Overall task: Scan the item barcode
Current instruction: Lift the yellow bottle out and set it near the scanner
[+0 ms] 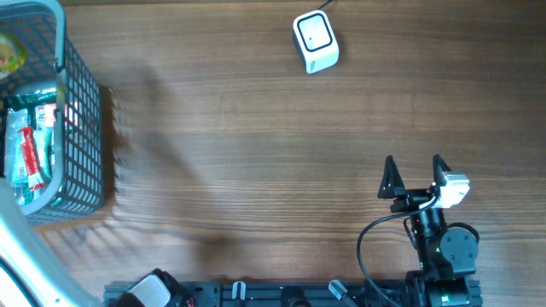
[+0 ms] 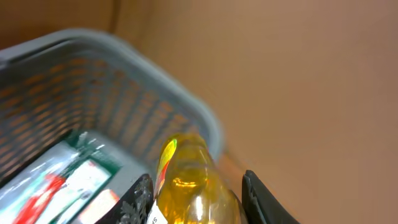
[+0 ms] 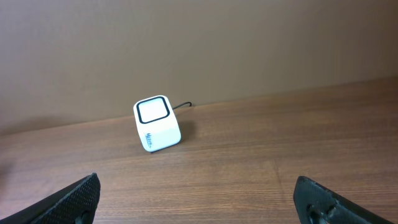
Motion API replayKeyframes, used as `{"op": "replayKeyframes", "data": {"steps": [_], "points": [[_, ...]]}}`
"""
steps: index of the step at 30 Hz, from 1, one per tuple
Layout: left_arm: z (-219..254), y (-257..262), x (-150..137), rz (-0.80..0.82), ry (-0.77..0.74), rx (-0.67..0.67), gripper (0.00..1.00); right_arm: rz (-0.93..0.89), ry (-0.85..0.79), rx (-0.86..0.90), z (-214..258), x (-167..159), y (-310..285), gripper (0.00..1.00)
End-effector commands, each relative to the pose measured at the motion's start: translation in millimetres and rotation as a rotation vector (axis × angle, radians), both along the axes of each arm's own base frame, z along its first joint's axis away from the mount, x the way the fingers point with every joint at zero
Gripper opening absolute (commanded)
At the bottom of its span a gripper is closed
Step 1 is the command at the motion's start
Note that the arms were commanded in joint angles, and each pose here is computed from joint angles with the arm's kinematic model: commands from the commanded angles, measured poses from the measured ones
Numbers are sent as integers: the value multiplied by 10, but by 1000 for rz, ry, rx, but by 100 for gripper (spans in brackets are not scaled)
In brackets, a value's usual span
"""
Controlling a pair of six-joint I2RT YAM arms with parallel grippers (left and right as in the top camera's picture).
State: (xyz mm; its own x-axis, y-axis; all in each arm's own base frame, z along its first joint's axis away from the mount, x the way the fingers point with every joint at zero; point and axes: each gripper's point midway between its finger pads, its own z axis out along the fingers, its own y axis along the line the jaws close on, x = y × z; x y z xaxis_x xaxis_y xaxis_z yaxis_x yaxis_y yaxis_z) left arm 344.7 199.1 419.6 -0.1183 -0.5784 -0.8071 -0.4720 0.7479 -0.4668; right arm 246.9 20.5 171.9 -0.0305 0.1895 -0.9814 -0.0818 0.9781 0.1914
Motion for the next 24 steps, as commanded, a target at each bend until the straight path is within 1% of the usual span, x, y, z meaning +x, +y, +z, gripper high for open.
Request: {"op": "replayKeyframes", "data": {"steps": [1, 4, 6, 10, 16, 19, 20, 24], "points": [[586, -569, -105, -123, -152, 75, 20, 9, -7, -6, 12, -2, 13, 100], [710, -805, -158, -152, -180, 102, 20, 10, -7, -6, 12, -2, 13, 100], [775, -1027, -176, -212, -194, 127, 20, 9, -7, -6, 12, -2, 13, 100], [676, -1482, -158, -331, -158, 99, 20, 9, -7, -7, 12, -2, 13, 100], [181, -2085, 0, -460, 27, 70, 20, 9, -7, -6, 12, -2, 13, 100], [-120, -2488, 99, -547, 134, 82, 20, 10, -7, -6, 12, -2, 13, 100], [-294, -2728, 130, -604, 194, 85, 20, 10, -7, -6, 12, -2, 13, 100], [-737, -3300, 180, -726, 333, 85, 21, 10, -7, -6, 12, -2, 13, 100]]}}
